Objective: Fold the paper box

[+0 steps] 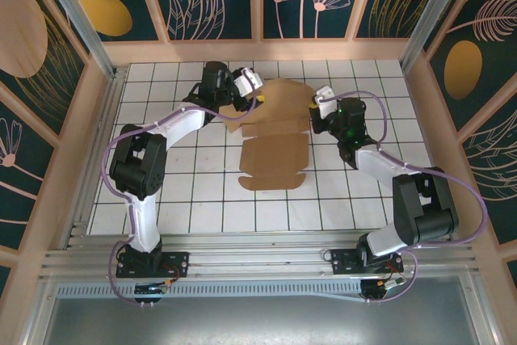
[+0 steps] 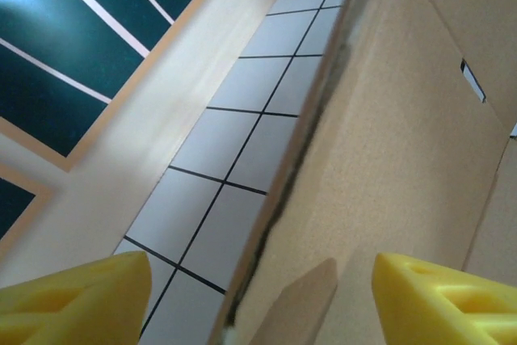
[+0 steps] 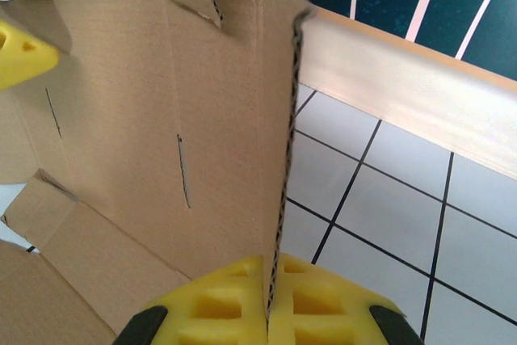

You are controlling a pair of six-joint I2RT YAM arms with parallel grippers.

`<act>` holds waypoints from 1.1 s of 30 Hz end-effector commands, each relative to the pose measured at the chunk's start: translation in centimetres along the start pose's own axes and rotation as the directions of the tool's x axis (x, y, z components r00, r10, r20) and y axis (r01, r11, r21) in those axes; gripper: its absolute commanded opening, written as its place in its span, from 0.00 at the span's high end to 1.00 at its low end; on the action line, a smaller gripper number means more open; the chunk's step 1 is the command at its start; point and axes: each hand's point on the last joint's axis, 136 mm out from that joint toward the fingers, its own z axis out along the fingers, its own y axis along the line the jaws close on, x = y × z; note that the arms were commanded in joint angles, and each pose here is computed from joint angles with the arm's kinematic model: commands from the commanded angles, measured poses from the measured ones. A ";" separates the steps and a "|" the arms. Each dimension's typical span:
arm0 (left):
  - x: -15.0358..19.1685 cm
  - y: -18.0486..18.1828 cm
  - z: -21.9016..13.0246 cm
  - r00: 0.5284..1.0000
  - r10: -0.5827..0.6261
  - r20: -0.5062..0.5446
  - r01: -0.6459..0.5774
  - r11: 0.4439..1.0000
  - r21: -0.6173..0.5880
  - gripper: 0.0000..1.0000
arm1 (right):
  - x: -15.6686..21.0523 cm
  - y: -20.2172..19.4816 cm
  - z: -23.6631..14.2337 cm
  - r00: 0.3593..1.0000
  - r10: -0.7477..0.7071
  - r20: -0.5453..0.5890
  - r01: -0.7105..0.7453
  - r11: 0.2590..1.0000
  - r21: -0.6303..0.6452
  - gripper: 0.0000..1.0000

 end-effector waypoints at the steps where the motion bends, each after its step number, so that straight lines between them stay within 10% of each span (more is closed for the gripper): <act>1: -2.3 0.8 -1.0 0.996 0.035 0.083 -0.031 0.999 -0.042 0.42 | -0.1 0.4 0.5 1.000 -0.008 0.020 0.008 1.000 -0.015 1.00; 14: -1.2 0.4 -1.8 0.998 0.060 0.037 -0.057 0.996 -0.067 0.95 | 0.1 0.3 0.8 0.999 0.034 -0.002 -0.034 0.999 -0.008 0.98; 21: -1.5 -0.2 -2.2 0.970 0.242 0.010 -0.237 0.958 -0.161 1.00 | -2.9 1.7 -1.2 0.973 0.225 -0.058 -0.230 0.967 -0.106 0.36; 25: -2.3 -0.7 -2.8 0.869 0.490 -0.062 -0.486 0.824 -0.291 1.00 | -7.3 1.4 -3.9 0.923 0.379 -0.072 -0.386 0.901 -0.200 0.08; 33: -3.7 -2.8 -2.2 0.592 0.782 -0.194 -0.786 0.507 -0.354 1.00 | -9.9 -2.2 -3.0 0.783 0.581 -0.224 -0.621 0.751 -0.224 0.05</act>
